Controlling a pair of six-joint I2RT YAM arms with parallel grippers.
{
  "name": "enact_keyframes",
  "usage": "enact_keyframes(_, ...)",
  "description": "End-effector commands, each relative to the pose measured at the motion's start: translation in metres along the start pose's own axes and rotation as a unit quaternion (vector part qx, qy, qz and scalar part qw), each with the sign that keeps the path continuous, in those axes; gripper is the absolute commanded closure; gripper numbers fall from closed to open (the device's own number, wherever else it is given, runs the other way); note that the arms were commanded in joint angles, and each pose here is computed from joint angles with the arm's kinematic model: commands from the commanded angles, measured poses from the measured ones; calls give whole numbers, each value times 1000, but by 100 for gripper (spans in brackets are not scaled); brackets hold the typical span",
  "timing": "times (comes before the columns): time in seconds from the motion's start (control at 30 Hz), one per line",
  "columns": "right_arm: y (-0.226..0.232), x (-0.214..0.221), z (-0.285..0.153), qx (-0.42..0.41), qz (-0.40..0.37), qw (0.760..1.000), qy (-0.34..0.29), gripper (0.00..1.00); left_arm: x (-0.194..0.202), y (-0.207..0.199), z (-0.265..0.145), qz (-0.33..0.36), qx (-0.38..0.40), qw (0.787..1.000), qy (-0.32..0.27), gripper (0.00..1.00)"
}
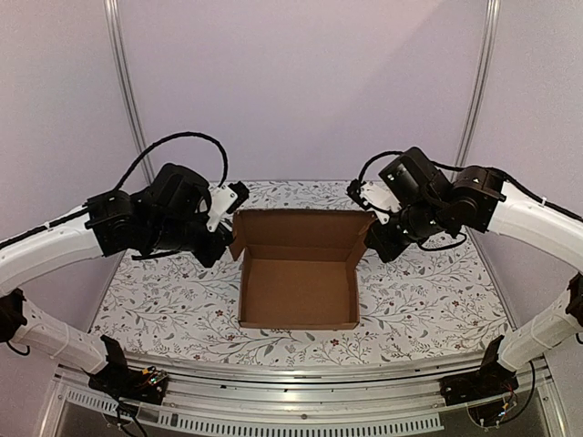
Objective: Fold the paper box
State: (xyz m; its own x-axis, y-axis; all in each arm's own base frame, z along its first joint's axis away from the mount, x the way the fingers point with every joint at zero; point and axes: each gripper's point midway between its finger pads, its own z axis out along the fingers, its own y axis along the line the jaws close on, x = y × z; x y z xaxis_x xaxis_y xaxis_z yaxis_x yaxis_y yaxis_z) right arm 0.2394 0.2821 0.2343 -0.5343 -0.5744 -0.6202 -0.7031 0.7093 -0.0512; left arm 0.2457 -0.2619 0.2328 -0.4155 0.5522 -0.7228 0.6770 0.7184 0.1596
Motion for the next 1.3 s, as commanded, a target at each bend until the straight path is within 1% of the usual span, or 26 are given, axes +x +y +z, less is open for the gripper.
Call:
enact_keyframes(0.0, 20, -34, -13, -38, -40, 997, -46, 100, -15, -18, -4, 28, 39, 999, -8, 100)
enact_keyframes(0.13, 19, -40, -17, -46, -35, 997, -42, 99, -24, -19, -6, 14, 48, 999, -8, 100)
enact_keyframes(0.27, 20, -43, -14, -55, -9, 998, -39, 99, -35, -25, -4, -31, 73, 997, -9, 100)
enact_keyframes(0.4, 24, -41, -3, -63, 17, 997, -29, 100, -40, -29, 8, -86, 90, 992, 6, 100)
enact_keyframes(0.47, 32, -39, 2, -84, 31, 996, -25, 100, -39, -32, 17, -116, 99, 988, 21, 100)
enact_keyframes(0.63, 31, -29, 14, -78, 41, 996, -20, 100, -31, -46, 37, -149, 125, 980, 41, 100)
enact_keyframes(0.77, 26, -17, 21, -55, 34, 998, -15, 100, -13, -51, 45, -155, 126, 978, 55, 100)
enact_keyframes(1.0, 27, 4, 34, -38, 17, 999, -21, 100, 33, -59, 58, -151, 120, 978, 78, 100)
enact_keyframes(1.13, 25, 16, 37, -27, 10, 999, -26, 100, 48, -68, 60, -145, 118, 979, 77, 100)
enact_keyframes(1.27, 27, 29, 41, -24, 3, 999, -26, 100, 57, -74, 59, -125, 101, 985, 71, 100)
